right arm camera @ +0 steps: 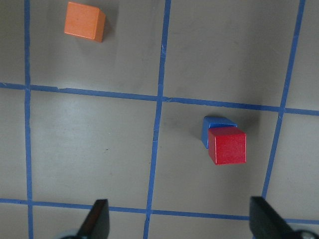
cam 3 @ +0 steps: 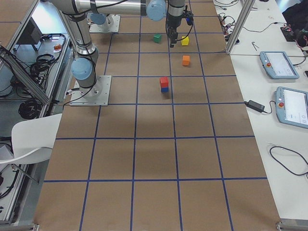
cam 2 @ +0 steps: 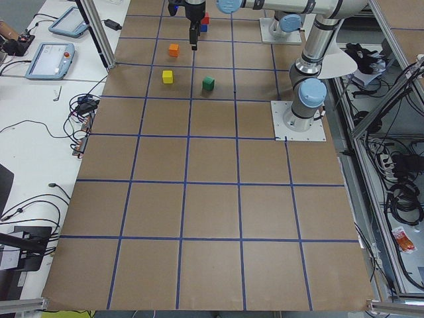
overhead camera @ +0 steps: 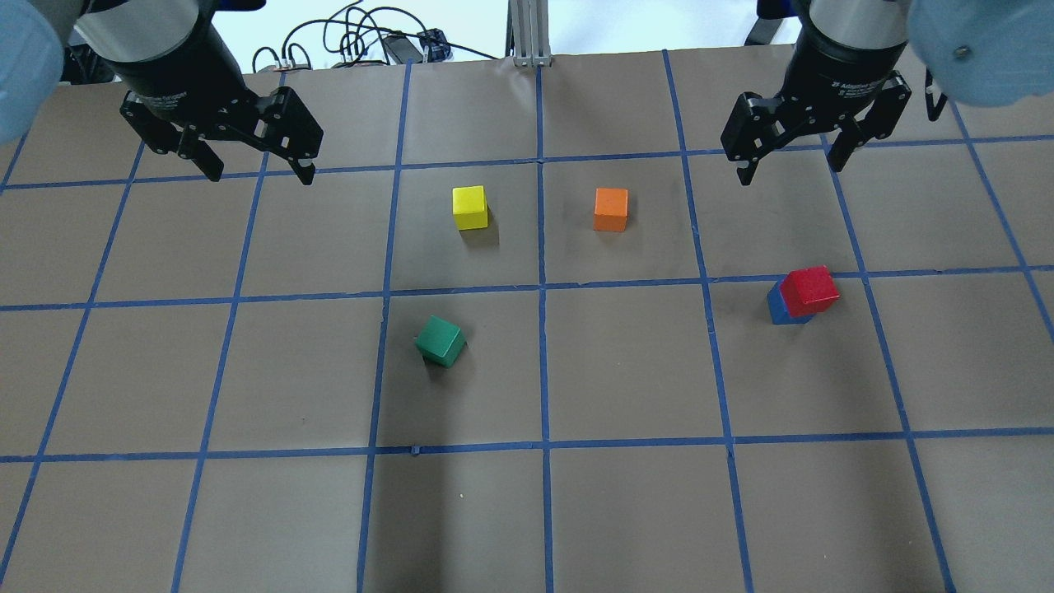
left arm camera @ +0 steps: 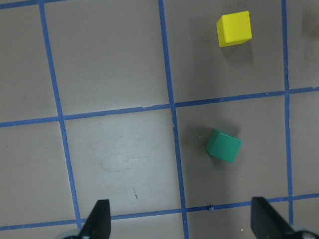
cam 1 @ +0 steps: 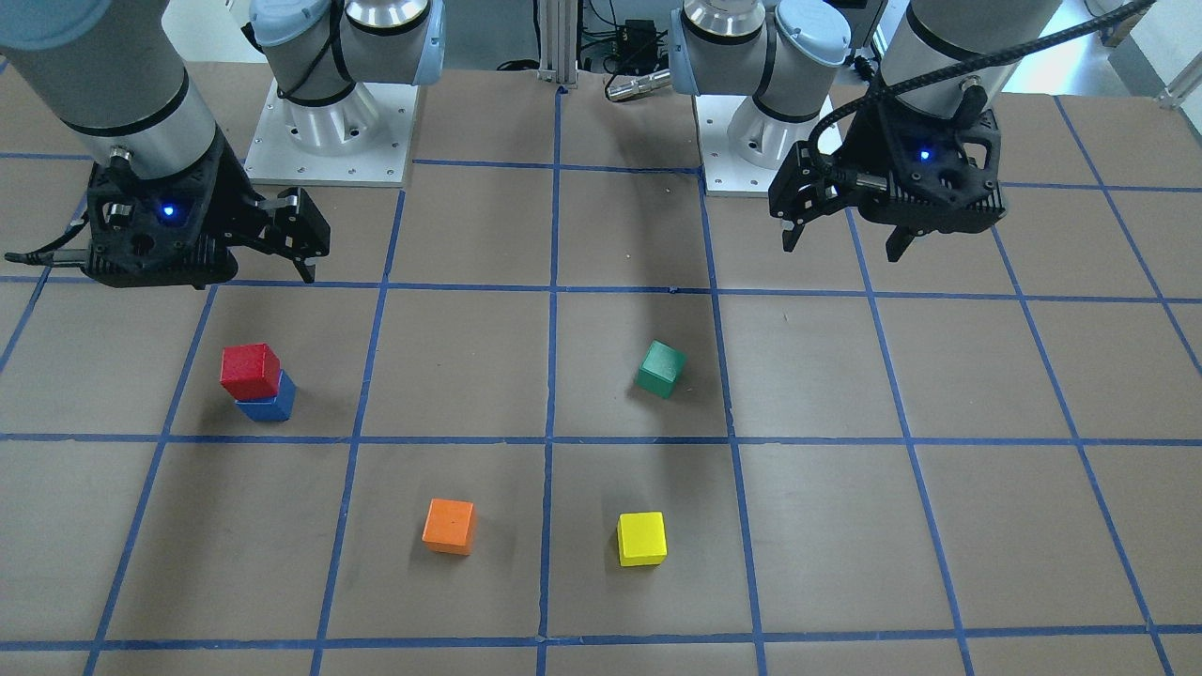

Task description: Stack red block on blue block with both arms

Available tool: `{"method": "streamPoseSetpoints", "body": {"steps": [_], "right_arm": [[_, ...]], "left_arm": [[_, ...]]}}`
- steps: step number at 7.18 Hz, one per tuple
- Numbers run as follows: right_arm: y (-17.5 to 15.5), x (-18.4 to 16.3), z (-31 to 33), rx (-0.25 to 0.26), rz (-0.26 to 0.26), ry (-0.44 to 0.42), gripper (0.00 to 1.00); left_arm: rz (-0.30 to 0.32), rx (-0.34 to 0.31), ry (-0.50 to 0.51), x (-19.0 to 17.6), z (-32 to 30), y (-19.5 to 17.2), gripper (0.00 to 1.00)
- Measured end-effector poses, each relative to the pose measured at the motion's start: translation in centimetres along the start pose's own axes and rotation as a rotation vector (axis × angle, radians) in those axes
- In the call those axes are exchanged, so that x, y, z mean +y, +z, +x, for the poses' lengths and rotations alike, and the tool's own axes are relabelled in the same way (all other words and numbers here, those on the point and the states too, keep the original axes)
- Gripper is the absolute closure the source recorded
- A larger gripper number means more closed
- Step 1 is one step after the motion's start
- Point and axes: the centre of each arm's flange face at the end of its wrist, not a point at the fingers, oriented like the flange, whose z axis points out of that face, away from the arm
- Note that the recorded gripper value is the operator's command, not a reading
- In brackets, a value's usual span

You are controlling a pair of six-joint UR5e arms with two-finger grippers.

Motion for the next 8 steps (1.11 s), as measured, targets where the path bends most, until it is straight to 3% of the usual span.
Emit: {"method": "streamPoseSetpoints", "body": {"steps": [8], "right_arm": [[-0.3,0.5,-2.3,-0.002,0.008,-0.038,0.00]], "left_arm": [[0.028,-0.003,-0.005,-0.5,-0.1,0.0,0.00]]}}
